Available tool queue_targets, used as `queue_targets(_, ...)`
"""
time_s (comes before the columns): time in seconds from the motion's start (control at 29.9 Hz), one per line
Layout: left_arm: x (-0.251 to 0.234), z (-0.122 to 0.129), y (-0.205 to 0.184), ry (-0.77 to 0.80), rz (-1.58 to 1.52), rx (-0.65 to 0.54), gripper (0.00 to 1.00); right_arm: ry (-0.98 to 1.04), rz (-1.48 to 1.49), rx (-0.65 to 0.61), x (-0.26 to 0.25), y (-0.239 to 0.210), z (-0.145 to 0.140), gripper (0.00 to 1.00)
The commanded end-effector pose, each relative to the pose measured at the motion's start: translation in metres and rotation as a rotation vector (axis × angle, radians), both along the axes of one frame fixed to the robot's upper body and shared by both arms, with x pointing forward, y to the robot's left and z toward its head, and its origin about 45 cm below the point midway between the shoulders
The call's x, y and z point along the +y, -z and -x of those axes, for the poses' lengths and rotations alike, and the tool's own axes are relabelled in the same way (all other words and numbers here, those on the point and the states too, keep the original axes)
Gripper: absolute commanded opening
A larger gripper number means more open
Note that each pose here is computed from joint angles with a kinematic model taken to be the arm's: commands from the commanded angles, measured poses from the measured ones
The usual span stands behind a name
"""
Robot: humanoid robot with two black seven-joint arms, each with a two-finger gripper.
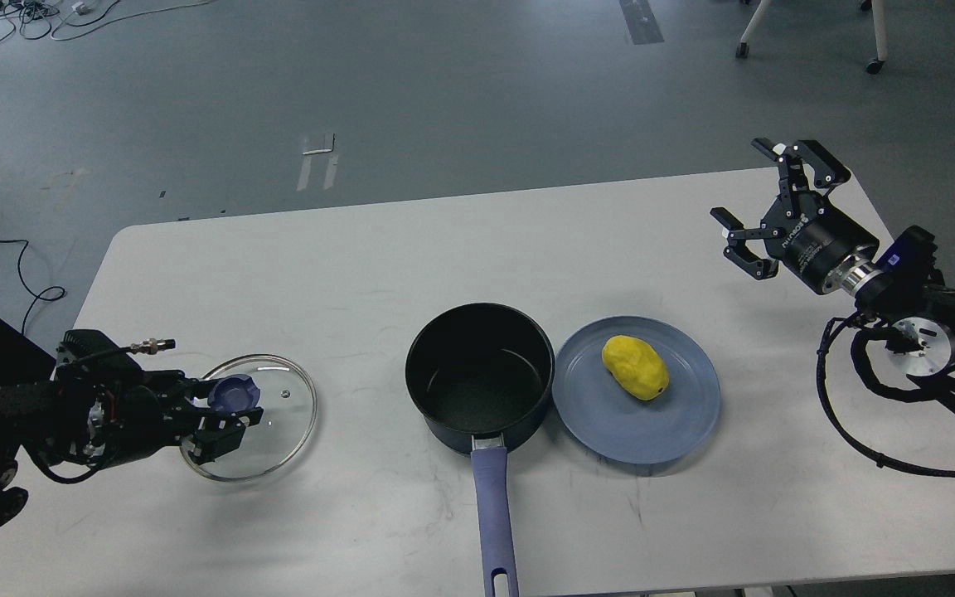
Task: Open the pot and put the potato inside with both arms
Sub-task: 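Lift the lid off the saucepan and set it on the table, then release the lid, raise the left arm, move right gripper over potato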
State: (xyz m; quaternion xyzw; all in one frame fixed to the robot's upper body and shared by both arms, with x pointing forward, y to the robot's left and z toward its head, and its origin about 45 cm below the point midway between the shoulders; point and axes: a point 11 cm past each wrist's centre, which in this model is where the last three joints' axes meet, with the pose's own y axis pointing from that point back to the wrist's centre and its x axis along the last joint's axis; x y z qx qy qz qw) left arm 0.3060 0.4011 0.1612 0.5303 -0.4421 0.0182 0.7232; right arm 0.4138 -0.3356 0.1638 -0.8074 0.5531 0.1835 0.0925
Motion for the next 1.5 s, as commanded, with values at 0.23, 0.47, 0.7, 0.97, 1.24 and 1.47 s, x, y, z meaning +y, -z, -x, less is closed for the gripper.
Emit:
queue_targets(0.23,-0.005,0.003,0.009,-0.002,0.013,0.017,0.70,-0.003,0.002,-0.002,0.001,-0.001,-0.001,1.00)
queue_targets(0.47,-0.005,0.004,0.011,-0.003,0.015,0.022,0.73,-0.003,0.003,-0.004,0.000,-0.002,-0.001,1.00)
queue_targets(0.7,-0.006,-0.003,-0.002,-0.063,0.089,0.004,0.97,-0.015,0.022,-0.015,0.000,-0.007,-0.004,1.00)
queue_targets(0.97,-0.010,-0.037,-0.053,-0.313,0.404,-0.002,0.97,-0.188,0.246,-0.156,0.009,-0.064,-0.021,1.00)
queue_targets(1.24,-0.012,-0.064,-0.113,-0.592,0.930,0.102,0.98,-0.559,0.668,-0.319,0.058,-0.134,-0.027,1.00)
queue_targets(1.47,-0.024,-0.081,-0.167,-0.626,1.307,0.122,0.98,-0.891,1.050,-0.438,0.102,-0.160,-0.011,1.00)
